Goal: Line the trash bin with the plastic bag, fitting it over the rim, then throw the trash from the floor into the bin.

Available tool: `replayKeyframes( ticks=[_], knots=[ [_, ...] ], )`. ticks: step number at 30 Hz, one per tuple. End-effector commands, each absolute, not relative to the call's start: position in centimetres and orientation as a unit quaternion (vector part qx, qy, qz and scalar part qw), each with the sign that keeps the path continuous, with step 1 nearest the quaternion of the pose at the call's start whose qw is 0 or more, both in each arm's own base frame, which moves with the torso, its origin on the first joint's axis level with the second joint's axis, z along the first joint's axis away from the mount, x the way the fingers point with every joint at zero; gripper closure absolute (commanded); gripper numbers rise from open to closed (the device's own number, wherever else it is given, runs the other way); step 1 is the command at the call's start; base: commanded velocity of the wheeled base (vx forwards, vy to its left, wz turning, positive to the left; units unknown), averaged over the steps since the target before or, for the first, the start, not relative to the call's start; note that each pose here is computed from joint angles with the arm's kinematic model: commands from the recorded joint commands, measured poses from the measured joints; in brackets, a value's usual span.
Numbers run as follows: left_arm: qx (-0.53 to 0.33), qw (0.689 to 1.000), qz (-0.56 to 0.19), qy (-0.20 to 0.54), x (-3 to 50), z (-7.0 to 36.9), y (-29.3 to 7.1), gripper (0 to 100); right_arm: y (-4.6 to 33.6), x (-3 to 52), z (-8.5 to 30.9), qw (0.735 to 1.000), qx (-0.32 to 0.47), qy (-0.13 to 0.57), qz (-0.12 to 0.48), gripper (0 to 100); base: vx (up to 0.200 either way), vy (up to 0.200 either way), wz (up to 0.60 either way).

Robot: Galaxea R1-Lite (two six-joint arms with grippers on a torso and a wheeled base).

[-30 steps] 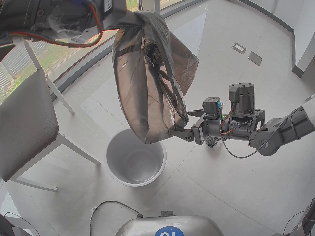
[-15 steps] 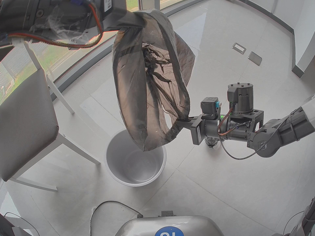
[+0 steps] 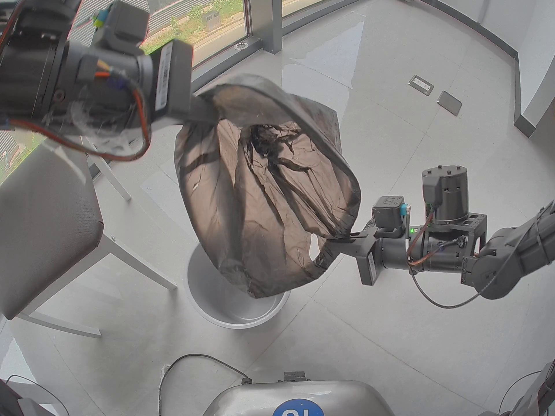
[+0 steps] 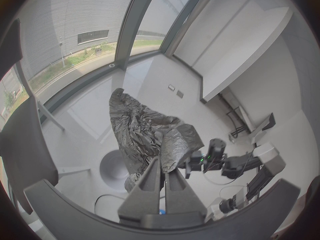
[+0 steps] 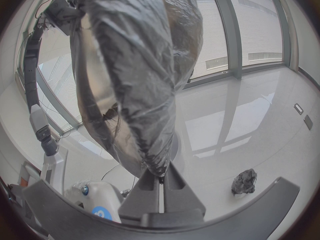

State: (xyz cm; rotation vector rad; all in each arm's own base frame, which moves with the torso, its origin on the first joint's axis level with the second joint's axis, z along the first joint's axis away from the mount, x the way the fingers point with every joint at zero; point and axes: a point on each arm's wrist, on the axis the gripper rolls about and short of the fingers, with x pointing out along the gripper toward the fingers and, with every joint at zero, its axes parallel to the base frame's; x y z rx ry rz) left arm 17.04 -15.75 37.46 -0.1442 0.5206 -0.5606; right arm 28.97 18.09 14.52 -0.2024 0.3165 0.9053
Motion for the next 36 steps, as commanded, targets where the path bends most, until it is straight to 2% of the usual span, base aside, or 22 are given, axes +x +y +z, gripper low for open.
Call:
replayKeyframes(
  ticks=[1,8,13,22,36],
  knots=[
    [-0.049,0.92,-0.252,0.295,15.3,35.7,-13.7,100,16.9,25.5,14.2,0.871,-0.105,0.175,0.448,100,0.0,0.0,0.0],
    [-0.024,0.905,-0.228,0.359,13.9,32.9,-12.5,100,18.2,21.6,10.4,0.825,-0.124,0.245,0.493,100,0.0,0.0,0.0],
    [-0.018,0.89,-0.212,0.403,13.7,31.1,-12.3,100,18.4,20.7,9.3,0.809,-0.132,0.276,0.501,100,0.0,0.0,0.0],
    [-0.032,0.873,-0.197,0.444,13.7,29.1,-12.4,100,18.4,20.7,9.1,0.799,-0.137,0.304,0.5,100,0.0,0.0,0.0],
    [-0.046,0.859,-0.17,0.48,18.1,26.2,-14.0,100,18.9,24.2,7.9,0.813,-0.122,0.321,0.471,100,0.0,0.0,0.0]
  ],
)
